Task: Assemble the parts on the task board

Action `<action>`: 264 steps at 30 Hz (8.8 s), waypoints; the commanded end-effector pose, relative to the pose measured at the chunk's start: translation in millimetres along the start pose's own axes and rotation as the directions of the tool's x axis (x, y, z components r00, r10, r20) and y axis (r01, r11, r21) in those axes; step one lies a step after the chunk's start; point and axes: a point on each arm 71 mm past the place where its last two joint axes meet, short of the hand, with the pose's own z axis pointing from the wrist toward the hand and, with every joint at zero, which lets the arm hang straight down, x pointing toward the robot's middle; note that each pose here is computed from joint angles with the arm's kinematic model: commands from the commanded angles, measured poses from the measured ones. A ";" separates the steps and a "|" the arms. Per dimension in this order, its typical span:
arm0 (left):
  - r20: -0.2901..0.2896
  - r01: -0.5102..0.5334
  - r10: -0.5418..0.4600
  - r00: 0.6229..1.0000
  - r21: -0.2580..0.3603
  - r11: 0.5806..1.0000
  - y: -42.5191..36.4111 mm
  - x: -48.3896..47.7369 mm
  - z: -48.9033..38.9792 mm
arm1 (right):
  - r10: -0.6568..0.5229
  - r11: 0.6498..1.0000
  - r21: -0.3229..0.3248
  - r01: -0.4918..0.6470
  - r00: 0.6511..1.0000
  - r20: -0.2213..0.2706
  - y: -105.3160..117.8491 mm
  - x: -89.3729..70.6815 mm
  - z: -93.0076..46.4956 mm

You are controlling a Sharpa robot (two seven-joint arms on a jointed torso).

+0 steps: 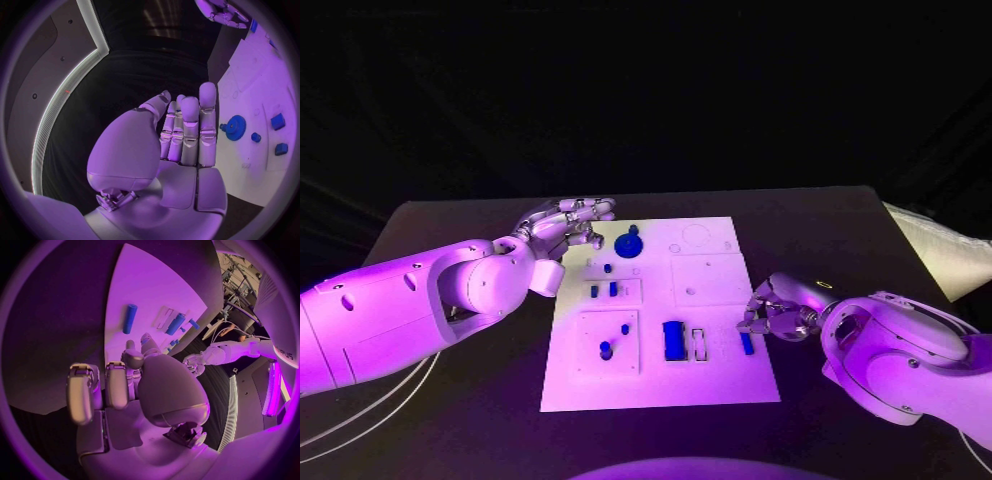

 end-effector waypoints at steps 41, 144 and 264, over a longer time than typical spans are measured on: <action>-0.018 -0.001 0.001 1.000 0.004 1.000 0.3 -0.4 -1.4 | -0.484 0.875 -0.080 0.477 0.863 -0.143 8.8 31.6 16.1; -0.040 -0.002 0.002 0.999 -0.014 1.000 1.7 4.4 -1.5 | 0.181 0.983 0.022 -0.180 0.964 -0.197 46.0 39.5 26.8; 0.183 -0.032 0.024 0.983 0.044 0.998 24.8 -23.1 15.2 | 0.835 0.525 -0.292 -0.799 0.551 -0.008 -15.7 -71.9 127.9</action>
